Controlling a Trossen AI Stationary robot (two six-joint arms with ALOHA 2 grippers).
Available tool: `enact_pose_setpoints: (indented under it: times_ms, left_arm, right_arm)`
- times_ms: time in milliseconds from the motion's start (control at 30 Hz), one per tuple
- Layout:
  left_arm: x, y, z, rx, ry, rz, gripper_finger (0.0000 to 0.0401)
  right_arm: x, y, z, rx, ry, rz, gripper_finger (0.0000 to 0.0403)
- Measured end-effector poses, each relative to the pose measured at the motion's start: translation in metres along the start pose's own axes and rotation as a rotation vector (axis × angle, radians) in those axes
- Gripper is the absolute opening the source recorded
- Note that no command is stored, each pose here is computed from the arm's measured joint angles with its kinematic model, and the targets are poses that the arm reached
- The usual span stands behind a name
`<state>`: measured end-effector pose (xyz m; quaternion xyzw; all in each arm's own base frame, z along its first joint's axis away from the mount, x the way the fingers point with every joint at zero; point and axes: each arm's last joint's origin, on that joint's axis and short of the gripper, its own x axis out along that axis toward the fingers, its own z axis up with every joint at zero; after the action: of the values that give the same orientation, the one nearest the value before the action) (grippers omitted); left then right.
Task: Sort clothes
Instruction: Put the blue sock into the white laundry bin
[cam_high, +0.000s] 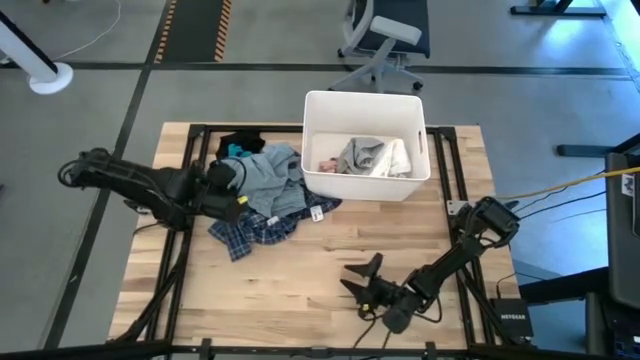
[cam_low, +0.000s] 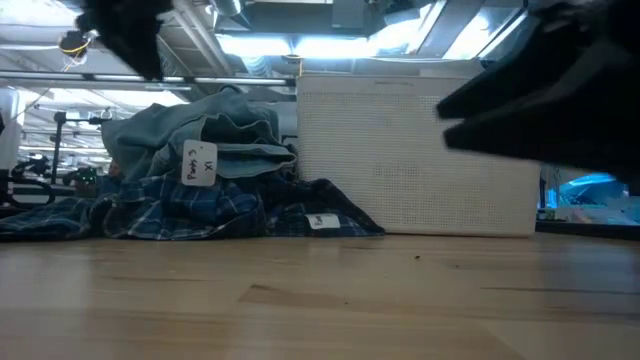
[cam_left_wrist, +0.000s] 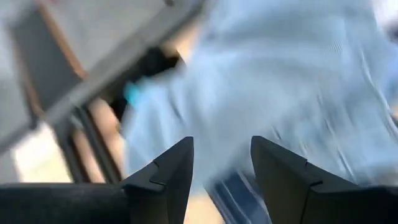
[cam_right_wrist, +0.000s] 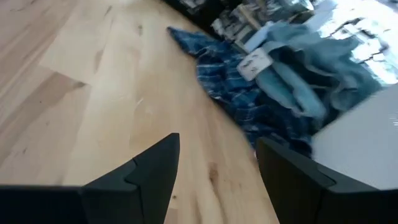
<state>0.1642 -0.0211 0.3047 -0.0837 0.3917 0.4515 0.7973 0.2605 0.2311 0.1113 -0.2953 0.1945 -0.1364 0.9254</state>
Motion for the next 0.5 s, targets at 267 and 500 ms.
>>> enact_pose_setpoints:
  times_ms: [267,500]
  left_arm:
    - [0.029,-0.004,0.011,-0.006,-0.145,0.094,0.0156]
    - [0.065,-0.037,-0.030,0.068,0.006,-0.237,0.0156]
  right_arm:
    - [0.007,0.000,-0.002,-0.010,0.008,0.060,0.0232]
    - [-0.001,0.004,-0.001,-0.003,-0.006,0.072,0.0232]
